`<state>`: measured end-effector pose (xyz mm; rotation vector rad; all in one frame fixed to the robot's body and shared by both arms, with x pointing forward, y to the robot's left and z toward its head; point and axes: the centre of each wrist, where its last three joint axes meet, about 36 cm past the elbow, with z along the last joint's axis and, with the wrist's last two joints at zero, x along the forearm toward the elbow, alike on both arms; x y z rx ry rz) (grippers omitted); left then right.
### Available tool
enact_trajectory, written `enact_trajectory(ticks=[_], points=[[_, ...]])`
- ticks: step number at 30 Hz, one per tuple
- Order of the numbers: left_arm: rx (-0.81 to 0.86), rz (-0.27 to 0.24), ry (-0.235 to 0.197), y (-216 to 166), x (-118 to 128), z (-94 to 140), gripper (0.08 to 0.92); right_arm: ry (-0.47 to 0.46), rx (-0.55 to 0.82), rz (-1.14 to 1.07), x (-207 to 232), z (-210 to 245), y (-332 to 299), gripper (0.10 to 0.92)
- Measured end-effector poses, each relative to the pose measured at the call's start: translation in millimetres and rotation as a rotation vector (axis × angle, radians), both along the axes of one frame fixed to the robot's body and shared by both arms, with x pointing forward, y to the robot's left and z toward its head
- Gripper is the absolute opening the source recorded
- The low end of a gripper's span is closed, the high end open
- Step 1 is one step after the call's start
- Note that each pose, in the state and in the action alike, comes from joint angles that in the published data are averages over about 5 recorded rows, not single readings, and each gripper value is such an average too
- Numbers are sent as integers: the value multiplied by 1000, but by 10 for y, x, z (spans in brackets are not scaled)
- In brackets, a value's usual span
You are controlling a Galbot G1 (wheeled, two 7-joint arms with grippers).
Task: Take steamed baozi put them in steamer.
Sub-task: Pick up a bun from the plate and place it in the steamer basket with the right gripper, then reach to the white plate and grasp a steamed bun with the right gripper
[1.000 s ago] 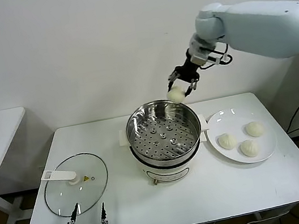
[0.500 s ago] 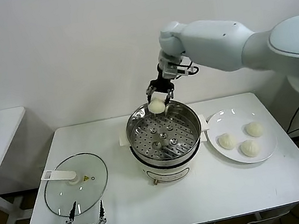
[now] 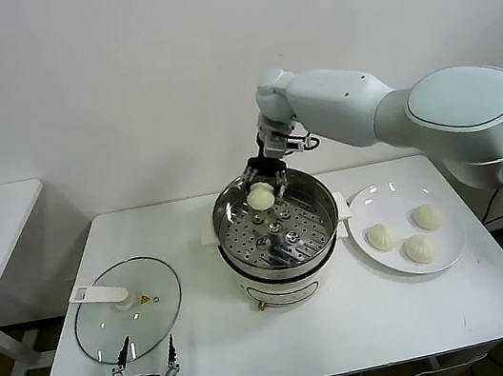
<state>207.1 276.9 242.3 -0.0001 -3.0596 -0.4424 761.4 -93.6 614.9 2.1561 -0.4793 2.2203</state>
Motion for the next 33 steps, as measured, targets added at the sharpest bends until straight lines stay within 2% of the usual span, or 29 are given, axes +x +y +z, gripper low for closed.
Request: enact_trajectory(ticks=[11,14,20,33], points=[[-1,2,0,-2,7,-6,823,11,-10,-10,6,-115,-43,638],[-1,3,1,-1,9,-8,823,11,-8,-13,11,-119,-49,672],[0,5,2,3,11,-5,823,9,-1,-17,19,-74,-59,807],[3,1,-4,-1,18,55,823,43,-24,-17,-61,250,-191,823]])
